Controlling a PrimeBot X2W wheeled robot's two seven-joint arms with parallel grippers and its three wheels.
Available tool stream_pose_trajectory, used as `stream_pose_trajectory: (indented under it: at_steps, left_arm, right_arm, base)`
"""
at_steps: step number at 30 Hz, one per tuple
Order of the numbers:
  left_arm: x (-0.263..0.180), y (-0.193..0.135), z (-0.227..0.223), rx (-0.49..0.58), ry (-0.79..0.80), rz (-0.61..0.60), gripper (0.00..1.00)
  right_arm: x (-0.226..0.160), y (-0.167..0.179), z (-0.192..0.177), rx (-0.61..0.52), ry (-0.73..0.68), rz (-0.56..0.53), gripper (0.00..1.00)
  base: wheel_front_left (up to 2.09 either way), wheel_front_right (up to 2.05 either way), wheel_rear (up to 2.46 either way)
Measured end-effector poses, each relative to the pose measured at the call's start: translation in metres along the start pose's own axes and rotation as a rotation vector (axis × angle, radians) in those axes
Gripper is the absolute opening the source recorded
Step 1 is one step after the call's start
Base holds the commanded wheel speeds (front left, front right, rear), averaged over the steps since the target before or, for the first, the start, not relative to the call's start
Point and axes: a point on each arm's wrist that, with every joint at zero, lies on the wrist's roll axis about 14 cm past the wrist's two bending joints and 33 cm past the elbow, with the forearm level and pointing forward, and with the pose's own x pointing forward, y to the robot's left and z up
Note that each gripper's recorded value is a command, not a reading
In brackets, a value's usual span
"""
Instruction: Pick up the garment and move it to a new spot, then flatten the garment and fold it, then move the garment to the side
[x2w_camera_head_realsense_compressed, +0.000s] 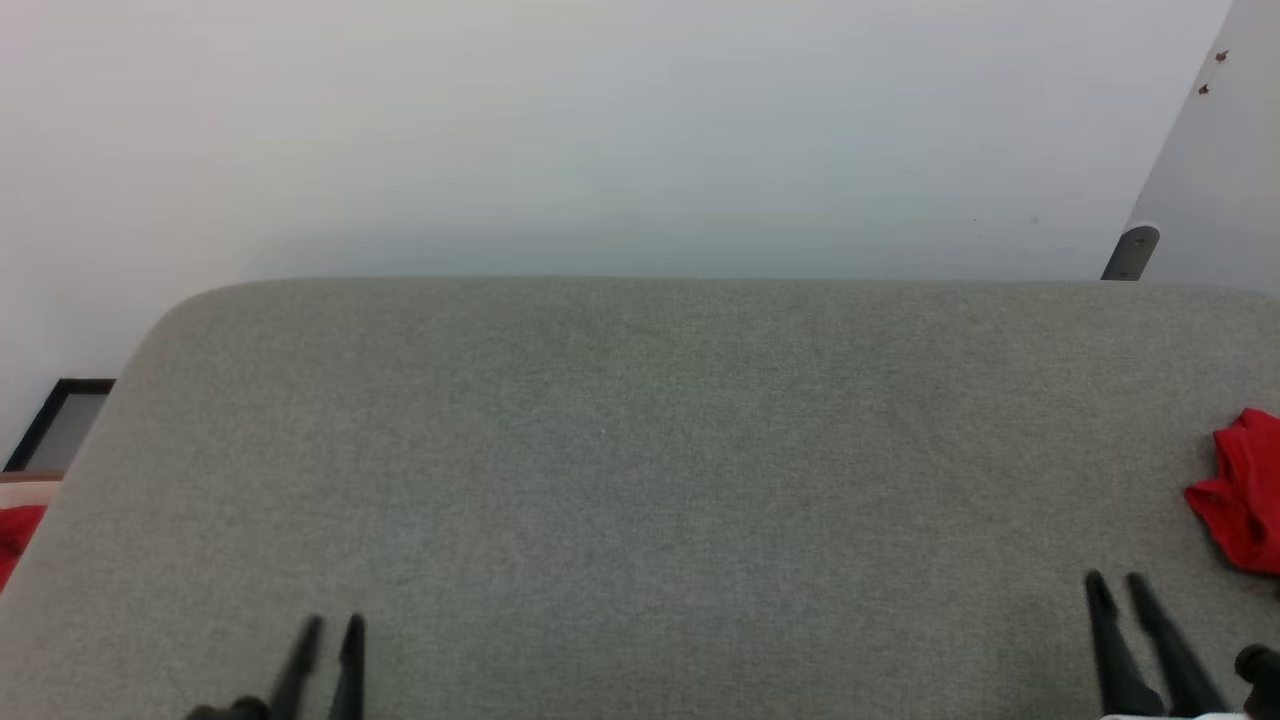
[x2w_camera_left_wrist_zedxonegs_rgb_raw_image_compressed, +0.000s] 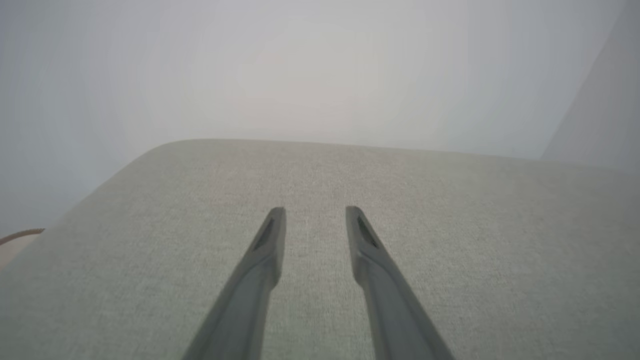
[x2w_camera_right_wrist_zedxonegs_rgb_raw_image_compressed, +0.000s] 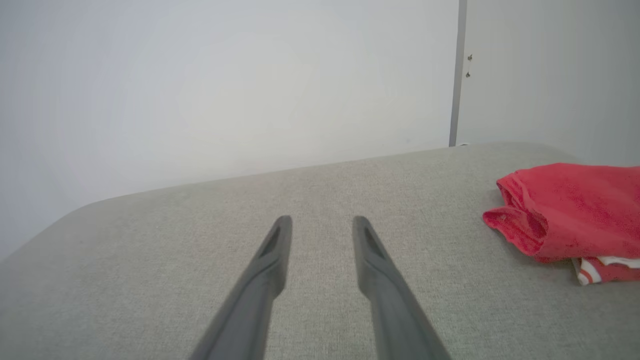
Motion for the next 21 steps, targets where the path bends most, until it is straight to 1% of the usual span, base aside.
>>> stream_pose_trajectory:
  at_steps: [3,6,9,10,11,13,14,15,16,21]
  left_arm:
    - [-0.006,-0.002,-0.015,-0.018,0.044,0.007,0.0]
    - [-0.007,-0.001,-0.021,-0.068,0.07,0.024,0.0]
    - [-0.005,0.001,-0.021,-0.124,0.076,0.041,0.0]
    - [-0.005,0.001,-0.021,-0.124,0.076,0.041,0.0]
    - [-0.004,0.001,-0.021,-0.161,0.078,0.051,0.0]
    - [-0.002,0.002,-0.021,-0.198,0.078,0.06,0.0]
    - [-0.002,0.002,-0.021,-0.198,0.078,0.06,0.0]
    - [0.0,0.003,-0.02,-0.232,0.076,0.068,0.0]
    - [0.0,0.003,-0.02,-0.232,0.076,0.068,0.0]
    - [0.004,0.003,-0.02,-0.323,0.081,0.085,0.0]
  right_arm:
    - [-0.003,-0.002,-0.012,0.013,0.035,-0.012,0.0]
    - [-0.004,-0.004,-0.017,0.054,0.053,-0.025,0.0]
    - [-0.004,-0.006,-0.02,0.11,0.06,-0.036,0.0]
    - [-0.004,-0.006,-0.02,0.11,0.06,-0.036,0.0]
    - [-0.003,-0.006,-0.02,0.145,0.061,-0.041,0.0]
    - [-0.002,-0.006,-0.019,0.178,0.058,-0.044,0.0]
    - [-0.002,-0.006,-0.019,0.178,0.058,-0.044,0.0]
    - [-0.001,-0.007,-0.021,0.214,0.062,-0.05,0.0]
    - [-0.001,-0.007,-0.021,0.214,0.062,-0.05,0.0]
    - [0.003,-0.007,-0.019,0.296,0.054,-0.057,0.0]
  base:
    - [0.0,0.0,0.0]
    - [0.0,0.0,0.0]
    - [0.0,0.0,0.0]
    - [0.0,0.0,0.0]
    - [0.0,0.0,0.0]
    - [0.0,0.0,0.0]
    - [0.0,0.0,0.0]
    - [0.0,0.0,0.0]
    - [0.0,0.0,0.0]
    - [0.0,0.0,0.0]
